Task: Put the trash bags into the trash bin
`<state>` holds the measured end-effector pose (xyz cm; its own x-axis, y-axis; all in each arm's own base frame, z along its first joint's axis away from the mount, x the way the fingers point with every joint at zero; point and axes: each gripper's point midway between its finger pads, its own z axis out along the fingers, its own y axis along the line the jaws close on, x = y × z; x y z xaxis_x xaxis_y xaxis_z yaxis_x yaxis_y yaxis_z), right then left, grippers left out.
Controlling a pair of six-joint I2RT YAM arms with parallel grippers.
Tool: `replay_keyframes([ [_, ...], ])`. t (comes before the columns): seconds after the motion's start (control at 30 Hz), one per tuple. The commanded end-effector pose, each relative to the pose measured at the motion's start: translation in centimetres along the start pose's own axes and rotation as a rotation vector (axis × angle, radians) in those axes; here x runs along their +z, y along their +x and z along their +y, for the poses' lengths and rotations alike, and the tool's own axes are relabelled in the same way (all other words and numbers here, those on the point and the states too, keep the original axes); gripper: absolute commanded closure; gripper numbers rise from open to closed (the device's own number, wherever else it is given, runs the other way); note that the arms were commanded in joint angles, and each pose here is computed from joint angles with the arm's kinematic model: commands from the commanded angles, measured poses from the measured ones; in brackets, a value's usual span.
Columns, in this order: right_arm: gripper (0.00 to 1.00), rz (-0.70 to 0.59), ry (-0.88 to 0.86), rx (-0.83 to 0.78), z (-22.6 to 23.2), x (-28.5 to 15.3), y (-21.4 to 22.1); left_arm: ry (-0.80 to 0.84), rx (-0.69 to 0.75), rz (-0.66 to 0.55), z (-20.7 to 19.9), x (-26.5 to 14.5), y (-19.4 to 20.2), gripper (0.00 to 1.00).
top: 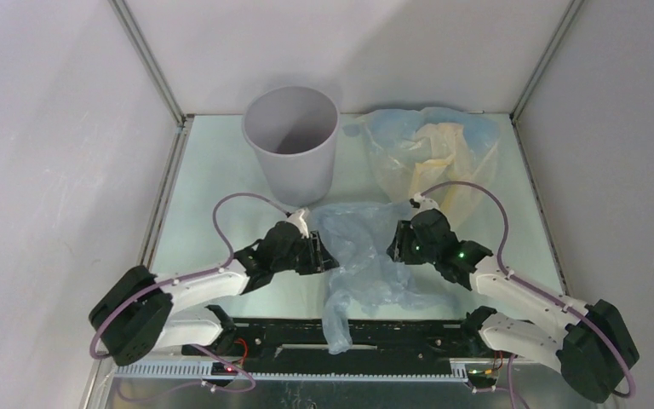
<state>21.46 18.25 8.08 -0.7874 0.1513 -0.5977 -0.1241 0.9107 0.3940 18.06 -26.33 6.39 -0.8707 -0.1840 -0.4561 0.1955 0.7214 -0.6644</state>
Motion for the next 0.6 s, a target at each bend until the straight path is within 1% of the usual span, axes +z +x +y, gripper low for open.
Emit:
replay_keyframes([
  [0.0,0.54,-0.012,-0.121,-0.033,3.4,0.2,0.0,0.119,0.028,-0.049,-3.6,1.1,-2.9,0.55],
  [0.03,0.47,-0.008,-0.140,-0.034,3.9,0.2,0.1,0.123,0.035,-0.042,-3.8,1.4,-3.0,0.59],
  [0.07,0.37,0.008,-0.165,-0.029,4.5,0.1,0.4,0.130,0.047,-0.037,-4.2,1.6,-3.3,0.67],
  [0.1,0.29,0.014,-0.175,-0.025,4.9,0.1,0.5,0.137,0.064,-0.035,-4.6,1.8,-3.5,0.78],
  [0.17,0.14,0.005,-0.178,-0.034,5.2,0.1,0.5,0.136,0.104,-0.035,-4.9,2.2,-4.0,0.95],
  [0.2,0.08,-0.013,-0.160,-0.035,5.0,0.3,0.2,0.121,0.113,-0.033,-4.7,2.4,-4.0,0.99],
  [0.23,0.04,-0.020,-0.154,-0.035,5.1,0.4,0.0,0.107,0.123,-0.026,-4.5,2.6,-4.1,1.00],
  [0.3,0.01,-0.013,-0.158,-0.036,5.4,0.6,0.0,0.106,0.135,-0.007,-4.5,2.9,-3.9,1.00],
  [0.37,0.01,-0.010,-0.150,-0.036,5.8,1.1,0.1,0.108,0.153,0.001,-4.7,3.2,-3.7,1.00],
  [0.47,0.02,0.000,-0.095,-0.022,5.4,2.1,0.4,0.088,0.183,0.006,-4.7,3.5,-3.2,1.00],
  [0.57,0.04,-0.022,-0.030,0.009,4.5,2.8,0.0,0.088,0.209,0.033,-4.8,4.0,-2.3,1.00],
])
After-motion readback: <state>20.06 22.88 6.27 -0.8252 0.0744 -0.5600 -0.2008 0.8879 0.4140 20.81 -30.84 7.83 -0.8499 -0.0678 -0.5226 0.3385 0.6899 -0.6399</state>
